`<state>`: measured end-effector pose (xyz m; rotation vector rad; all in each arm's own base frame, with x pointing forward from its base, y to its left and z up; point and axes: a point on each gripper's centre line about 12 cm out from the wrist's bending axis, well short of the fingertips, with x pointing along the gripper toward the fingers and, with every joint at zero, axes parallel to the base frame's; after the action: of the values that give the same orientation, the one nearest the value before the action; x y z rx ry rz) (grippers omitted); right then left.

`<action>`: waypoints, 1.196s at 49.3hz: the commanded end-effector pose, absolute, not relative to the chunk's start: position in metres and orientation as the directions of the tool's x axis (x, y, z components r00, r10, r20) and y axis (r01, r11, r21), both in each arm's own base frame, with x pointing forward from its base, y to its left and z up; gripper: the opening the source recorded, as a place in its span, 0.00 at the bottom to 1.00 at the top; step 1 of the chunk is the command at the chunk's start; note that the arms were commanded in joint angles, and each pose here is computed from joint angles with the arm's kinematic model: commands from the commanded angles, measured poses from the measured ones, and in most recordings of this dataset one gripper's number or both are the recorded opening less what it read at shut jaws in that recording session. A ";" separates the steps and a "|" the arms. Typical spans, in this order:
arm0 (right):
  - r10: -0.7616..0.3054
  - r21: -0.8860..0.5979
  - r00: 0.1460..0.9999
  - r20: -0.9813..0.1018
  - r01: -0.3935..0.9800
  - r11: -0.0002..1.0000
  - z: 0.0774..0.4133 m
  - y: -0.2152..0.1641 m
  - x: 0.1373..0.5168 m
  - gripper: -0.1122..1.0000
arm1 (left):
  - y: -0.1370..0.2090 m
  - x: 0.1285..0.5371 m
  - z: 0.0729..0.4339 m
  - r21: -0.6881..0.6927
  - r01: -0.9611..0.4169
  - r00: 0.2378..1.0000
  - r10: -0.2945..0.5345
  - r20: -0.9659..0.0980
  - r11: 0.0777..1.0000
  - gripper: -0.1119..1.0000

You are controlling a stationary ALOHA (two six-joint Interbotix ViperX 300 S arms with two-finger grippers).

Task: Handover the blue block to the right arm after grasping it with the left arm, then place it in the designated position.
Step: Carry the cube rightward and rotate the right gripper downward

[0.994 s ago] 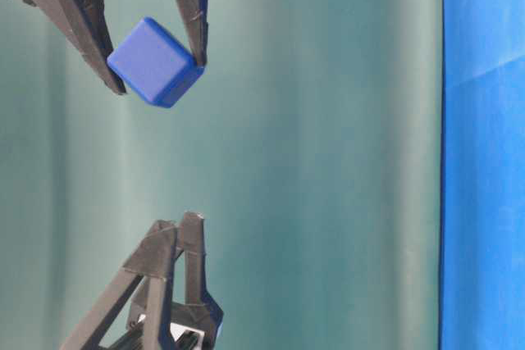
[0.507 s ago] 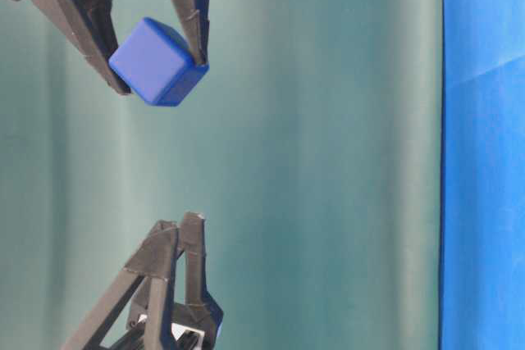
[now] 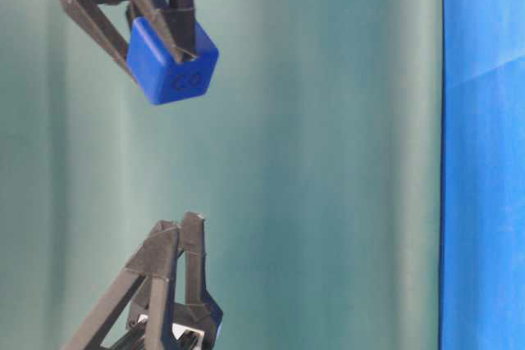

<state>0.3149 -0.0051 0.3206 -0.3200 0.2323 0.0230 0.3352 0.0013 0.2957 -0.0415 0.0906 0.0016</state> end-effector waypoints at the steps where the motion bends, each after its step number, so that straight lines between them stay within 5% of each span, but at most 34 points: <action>1: -0.013 -0.215 0.978 -0.207 -0.032 0.976 0.329 -0.005 0.314 0.57 | 0.001 0.334 0.307 -0.041 -0.001 0.998 -0.001 -0.055 0.999 0.94; 21: -0.011 0.140 0.979 -0.203 0.040 0.989 0.330 -0.004 0.314 0.57 | 0.000 0.334 0.308 -0.038 0.001 0.999 -0.003 -0.054 0.999 0.94; 59: -0.015 0.145 0.977 -0.215 0.047 0.988 0.329 -0.005 0.314 0.57 | 0.000 0.334 0.307 -0.040 0.002 0.998 -0.004 -0.057 0.999 0.94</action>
<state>0.3151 -0.0048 0.3199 0.1499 0.2377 -0.0330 0.3349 0.0003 0.2962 -0.0383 0.0891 -0.0016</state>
